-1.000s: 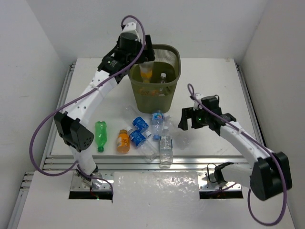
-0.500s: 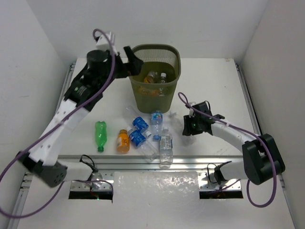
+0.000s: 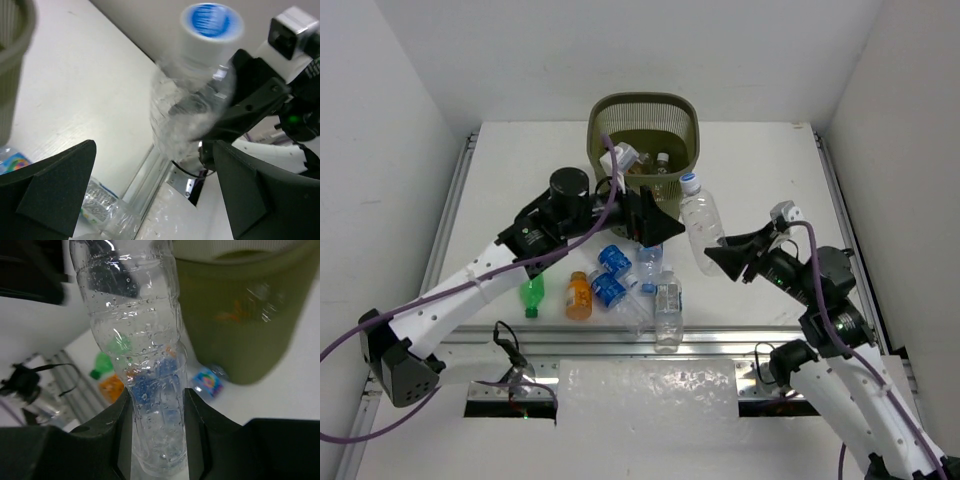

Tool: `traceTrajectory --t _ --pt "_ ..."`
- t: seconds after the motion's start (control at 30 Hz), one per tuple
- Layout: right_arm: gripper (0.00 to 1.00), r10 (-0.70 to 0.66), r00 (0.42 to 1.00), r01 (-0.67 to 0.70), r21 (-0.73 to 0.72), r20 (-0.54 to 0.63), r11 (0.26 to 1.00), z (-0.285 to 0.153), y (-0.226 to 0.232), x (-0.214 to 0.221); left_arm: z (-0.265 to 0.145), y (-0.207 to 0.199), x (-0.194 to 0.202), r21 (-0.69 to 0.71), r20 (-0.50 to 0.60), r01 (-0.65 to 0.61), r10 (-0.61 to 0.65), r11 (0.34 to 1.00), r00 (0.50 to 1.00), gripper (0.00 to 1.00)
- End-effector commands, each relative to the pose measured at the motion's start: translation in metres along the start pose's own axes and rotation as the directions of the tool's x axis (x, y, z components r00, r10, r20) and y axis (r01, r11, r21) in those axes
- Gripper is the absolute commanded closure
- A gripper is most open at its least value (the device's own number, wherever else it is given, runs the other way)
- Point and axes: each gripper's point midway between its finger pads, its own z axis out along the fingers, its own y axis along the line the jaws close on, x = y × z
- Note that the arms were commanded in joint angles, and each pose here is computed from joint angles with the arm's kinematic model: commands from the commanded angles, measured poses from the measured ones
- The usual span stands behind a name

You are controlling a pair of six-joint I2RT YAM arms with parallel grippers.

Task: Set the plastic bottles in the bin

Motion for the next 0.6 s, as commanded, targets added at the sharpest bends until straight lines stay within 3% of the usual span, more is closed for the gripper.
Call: traceTrajectory --t 0.0,0.23,0.33,0.37,0.43,0.47,0.5,0.57 --pt "0.87 -0.051 0.996 0.075 -0.345 0.078 0.936 -0.011 0.066 -0.031 -0.006 -0.054 -0.032 0.226 0.112 -0.086 0.062 0.970 0.992 0.00" --pt "0.85 -0.008 0.995 0.058 -0.505 0.102 0.861 -0.015 0.098 -0.056 -0.007 -0.087 -0.027 0.428 0.104 -0.102 0.063 0.898 0.993 0.02" --pt "0.84 0.009 0.994 0.050 -0.554 0.105 0.831 -0.018 0.108 -0.063 -0.008 -0.095 -0.026 0.474 0.109 -0.118 0.075 0.872 0.991 0.22" --pt "0.83 0.004 0.992 0.070 -0.576 0.125 0.815 -0.021 0.113 -0.069 -0.007 -0.095 -0.026 0.479 0.106 -0.122 0.081 0.870 0.991 0.49" --pt "0.67 0.014 0.991 0.064 -0.570 0.131 0.819 -0.021 0.113 -0.074 -0.004 -0.096 -0.028 0.479 0.096 -0.122 0.086 0.870 0.992 0.81" --pt "0.54 0.034 0.993 0.032 -0.533 0.114 0.845 -0.017 0.107 -0.073 -0.002 -0.095 -0.032 0.458 0.104 -0.132 0.095 0.879 0.990 1.00" --pt "0.02 0.031 0.992 0.035 -0.505 0.122 0.862 -0.016 0.103 -0.076 0.003 -0.084 -0.048 0.359 0.127 -0.115 0.073 0.926 0.989 1.00" --pt "0.01 0.076 0.992 -0.039 -0.335 0.098 0.941 -0.007 0.075 -0.070 0.006 -0.061 -0.075 0.172 0.196 -0.109 0.074 0.979 0.978 1.00"
